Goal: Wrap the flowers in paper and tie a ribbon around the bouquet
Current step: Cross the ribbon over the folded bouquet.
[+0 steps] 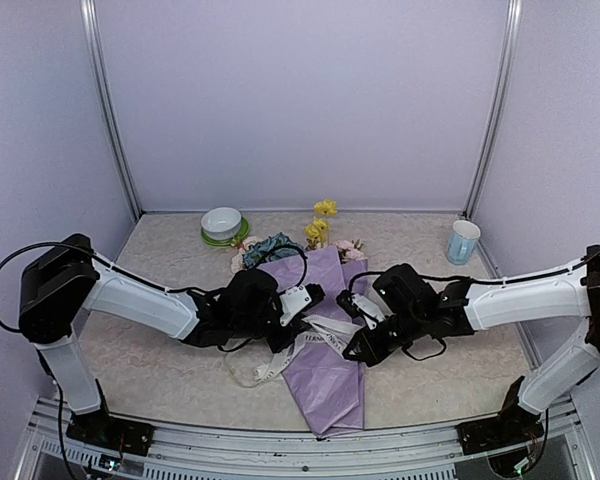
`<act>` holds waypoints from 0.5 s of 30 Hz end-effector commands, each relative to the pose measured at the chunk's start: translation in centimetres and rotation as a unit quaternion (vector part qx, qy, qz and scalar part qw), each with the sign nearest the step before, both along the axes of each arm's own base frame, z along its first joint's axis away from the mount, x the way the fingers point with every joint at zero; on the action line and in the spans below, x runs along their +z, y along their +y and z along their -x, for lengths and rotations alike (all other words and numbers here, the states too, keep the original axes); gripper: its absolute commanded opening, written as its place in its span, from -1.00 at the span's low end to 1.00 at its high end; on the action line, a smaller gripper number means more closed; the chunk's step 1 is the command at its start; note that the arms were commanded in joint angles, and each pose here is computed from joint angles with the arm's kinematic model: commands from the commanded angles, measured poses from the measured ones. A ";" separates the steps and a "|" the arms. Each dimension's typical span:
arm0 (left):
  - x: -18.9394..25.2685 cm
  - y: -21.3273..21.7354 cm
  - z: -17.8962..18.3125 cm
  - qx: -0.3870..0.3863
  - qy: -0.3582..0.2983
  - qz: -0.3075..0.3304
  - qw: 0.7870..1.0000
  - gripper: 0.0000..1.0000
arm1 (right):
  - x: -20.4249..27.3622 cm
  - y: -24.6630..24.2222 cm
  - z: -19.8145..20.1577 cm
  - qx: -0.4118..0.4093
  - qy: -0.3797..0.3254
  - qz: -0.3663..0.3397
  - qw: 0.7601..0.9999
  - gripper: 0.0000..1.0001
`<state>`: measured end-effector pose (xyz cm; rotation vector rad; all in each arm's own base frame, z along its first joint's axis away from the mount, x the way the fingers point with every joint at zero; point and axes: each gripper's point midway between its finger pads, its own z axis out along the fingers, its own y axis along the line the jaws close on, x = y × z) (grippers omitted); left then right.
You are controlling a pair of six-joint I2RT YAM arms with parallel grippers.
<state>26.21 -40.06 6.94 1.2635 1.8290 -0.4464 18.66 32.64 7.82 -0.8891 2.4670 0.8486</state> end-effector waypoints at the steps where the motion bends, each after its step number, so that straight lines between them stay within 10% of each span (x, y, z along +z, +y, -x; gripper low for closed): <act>1: 3.7 -0.4 -0.1 0.007 -0.047 0.013 0.999 -0.44 | -1.9 -1.7 1.2 -0.001 0.053 0.002 0.999 -1.00; 9: 6.4 -0.8 5.9 -0.108 0.030 0.054 0.992 0.48 | -3.6 -3.1 0.6 -0.013 0.079 0.011 0.997 -1.00; 15: 4.5 4.6 3.9 -0.014 0.093 0.014 0.995 0.17 | -3.5 -3.0 0.5 -0.008 0.081 0.010 0.997 -1.00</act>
